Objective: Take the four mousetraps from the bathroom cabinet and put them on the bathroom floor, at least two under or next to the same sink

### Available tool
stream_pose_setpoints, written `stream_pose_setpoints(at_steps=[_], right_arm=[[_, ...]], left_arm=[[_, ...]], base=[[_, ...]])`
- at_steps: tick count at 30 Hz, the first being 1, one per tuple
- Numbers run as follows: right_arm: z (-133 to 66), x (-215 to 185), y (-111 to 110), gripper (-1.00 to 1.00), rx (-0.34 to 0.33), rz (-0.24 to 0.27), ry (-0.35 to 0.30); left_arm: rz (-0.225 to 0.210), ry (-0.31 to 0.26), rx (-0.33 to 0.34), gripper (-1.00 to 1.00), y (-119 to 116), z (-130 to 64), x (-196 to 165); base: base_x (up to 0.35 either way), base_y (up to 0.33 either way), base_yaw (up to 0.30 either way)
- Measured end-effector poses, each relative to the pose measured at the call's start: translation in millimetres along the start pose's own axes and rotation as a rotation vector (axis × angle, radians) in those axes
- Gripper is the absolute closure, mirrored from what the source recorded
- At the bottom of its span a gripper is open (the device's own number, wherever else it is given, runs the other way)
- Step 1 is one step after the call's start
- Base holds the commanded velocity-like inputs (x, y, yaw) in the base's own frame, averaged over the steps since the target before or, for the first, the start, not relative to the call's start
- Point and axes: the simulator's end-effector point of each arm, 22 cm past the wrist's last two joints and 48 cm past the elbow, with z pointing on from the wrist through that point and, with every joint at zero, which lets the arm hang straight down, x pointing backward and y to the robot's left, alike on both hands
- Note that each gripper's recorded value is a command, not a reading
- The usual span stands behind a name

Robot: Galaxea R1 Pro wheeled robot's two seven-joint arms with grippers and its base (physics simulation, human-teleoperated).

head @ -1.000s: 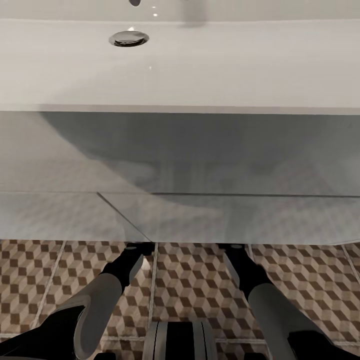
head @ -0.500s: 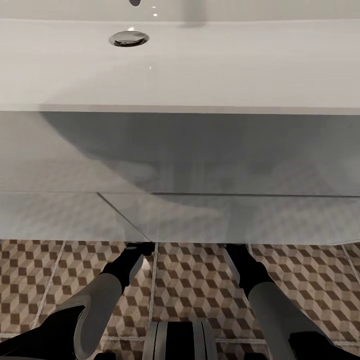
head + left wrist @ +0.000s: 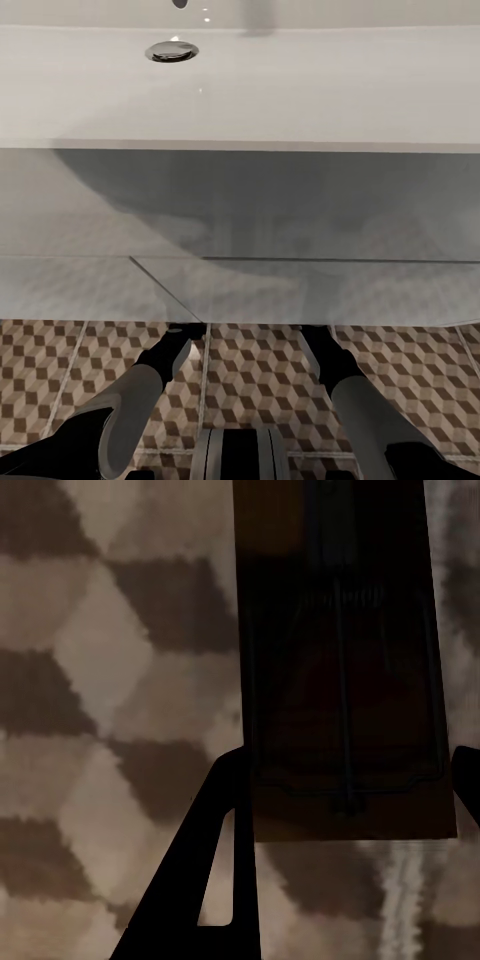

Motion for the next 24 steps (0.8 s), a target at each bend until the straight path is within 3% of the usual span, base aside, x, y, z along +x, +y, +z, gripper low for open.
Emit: stream_pose_setpoints(at_steps=[5,18,24], right_arm=[[0.0,0,0,1.0,0.001,0.0,0.0],[-0.1,0,1,1.0,0.0,0.001,-0.002],[0.3,-8,1,1.0,0.0,0.022,-0.055]], left_arm=[[-0.007,-0.049,-0.001,1.0,0,-0.2,-11],[-0.011,-0.073,0.0,1.0,0,-0.5,-16],[-0.015,-0.101,-0.001,1.0,0,-1.0,-22]], base=[[0.0,0.0,0.0],[0.0,0.0,0.0],[0.0,0.0,0.0]])
